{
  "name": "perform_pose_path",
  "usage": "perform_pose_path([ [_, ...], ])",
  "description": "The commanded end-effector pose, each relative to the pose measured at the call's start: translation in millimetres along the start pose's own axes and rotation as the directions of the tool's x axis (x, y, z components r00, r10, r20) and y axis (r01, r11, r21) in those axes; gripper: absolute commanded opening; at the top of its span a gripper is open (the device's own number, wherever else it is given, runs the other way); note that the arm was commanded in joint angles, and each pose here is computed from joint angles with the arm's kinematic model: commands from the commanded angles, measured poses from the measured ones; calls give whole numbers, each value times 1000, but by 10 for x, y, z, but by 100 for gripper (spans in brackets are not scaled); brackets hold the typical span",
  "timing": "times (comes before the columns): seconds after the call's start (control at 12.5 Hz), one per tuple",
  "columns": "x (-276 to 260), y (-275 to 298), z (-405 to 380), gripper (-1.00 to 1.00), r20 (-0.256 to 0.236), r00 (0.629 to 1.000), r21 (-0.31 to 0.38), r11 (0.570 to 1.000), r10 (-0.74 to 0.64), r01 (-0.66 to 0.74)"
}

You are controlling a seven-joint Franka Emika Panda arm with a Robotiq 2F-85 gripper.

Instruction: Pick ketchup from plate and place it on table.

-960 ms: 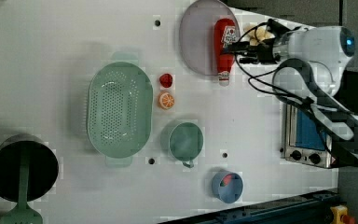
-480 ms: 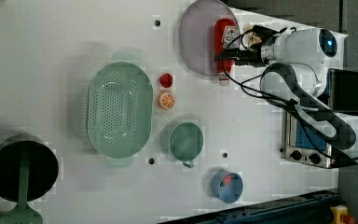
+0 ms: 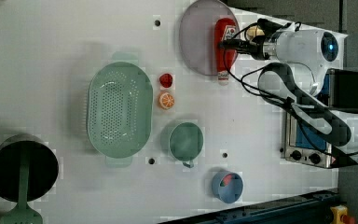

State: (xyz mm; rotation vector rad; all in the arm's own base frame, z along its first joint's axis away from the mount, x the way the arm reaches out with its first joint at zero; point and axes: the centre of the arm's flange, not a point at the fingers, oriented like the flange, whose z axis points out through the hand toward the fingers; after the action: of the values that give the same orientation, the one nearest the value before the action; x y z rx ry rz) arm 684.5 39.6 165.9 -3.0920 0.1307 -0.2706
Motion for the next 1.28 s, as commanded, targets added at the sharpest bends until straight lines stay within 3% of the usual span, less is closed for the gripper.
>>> perform_pose_path([
  [0.08,-2,-38,153,93,-17,1000,14,1000,-26,27],
  [0.32,36,-32,97,23,-27,999,13,1000,-25,26],
  [0.8,266,9,-658,23,-96,995,3,1000,-18,18],
  [1.12,165,79,-1524,23,-27,1000,-36,999,-13,12],
  [1.28,32,110,-1925,23,-19,1000,-49,999,6,-7],
])
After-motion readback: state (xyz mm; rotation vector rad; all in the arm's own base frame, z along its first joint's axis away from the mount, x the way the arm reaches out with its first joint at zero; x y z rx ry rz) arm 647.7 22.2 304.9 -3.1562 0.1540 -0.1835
